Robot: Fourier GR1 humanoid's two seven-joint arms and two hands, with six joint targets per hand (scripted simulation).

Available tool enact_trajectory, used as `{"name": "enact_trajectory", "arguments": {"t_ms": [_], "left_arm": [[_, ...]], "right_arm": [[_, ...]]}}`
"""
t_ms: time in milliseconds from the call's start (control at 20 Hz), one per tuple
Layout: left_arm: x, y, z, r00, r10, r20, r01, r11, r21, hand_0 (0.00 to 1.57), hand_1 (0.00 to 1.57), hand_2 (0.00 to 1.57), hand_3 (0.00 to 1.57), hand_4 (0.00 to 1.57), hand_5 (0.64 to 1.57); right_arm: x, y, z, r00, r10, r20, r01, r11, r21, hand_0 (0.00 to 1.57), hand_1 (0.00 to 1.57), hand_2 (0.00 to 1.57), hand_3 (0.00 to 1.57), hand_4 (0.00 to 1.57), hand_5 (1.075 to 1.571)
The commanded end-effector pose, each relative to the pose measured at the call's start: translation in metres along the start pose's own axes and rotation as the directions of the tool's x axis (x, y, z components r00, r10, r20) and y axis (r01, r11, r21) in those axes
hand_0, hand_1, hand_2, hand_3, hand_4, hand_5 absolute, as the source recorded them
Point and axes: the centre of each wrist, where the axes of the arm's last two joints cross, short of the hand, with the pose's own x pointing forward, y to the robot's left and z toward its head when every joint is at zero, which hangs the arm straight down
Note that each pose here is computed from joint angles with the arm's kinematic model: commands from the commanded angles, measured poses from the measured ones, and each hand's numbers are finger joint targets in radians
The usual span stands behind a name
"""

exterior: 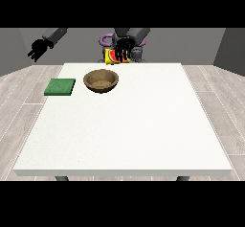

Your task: Pick the cup and pour the ball into the bowl, then pick the bowl and place it on the pad

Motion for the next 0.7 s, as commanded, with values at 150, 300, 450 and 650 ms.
{"name": "enact_trajectory", "arguments": {"t_ms": [150,300,450,650], "left_arm": [[0.042,0.04,-0.018,0.941,-0.326,0.087,0.325,0.945,0.026,1.57,1.57,1.57,1.57,1.02,1.561],[0.057,0.05,-0.015,0.902,-0.375,0.213,0.381,0.924,0.013,1.57,1.57,1.57,1.57,0.94,1.569],[0.07,0.053,-0.003,0.872,-0.433,0.228,0.434,0.9,0.05,1.57,1.57,1.57,1.57,0.95,1.571],[0.07,0.029,0.023,0.842,-0.473,0.259,0.485,0.874,0.02,1.55,1.55,1.57,1.57,0.94,1.565]], "right_arm": [[-0.013,-0.013,0.013,0.999,-0.023,-0.028,0.023,1.0,-0.002,0.0,0.0,0.0,0.37,0.59,1.568],[-0.012,-0.029,0.022,1.0,-0.009,-0.027,0.006,0.994,-0.106,0.0,0.0,0.0,0.29,0.58,1.567],[-0.019,-0.034,0.032,0.999,0.018,-0.042,-0.021,0.996,-0.083,0.0,0.0,0.0,0.3,0.58,1.567],[-0.027,-0.013,0.02,0.999,0.005,-0.052,-0.008,0.998,-0.059,0.0,0.0,0.0,0.2,0.64,1.57]]}}
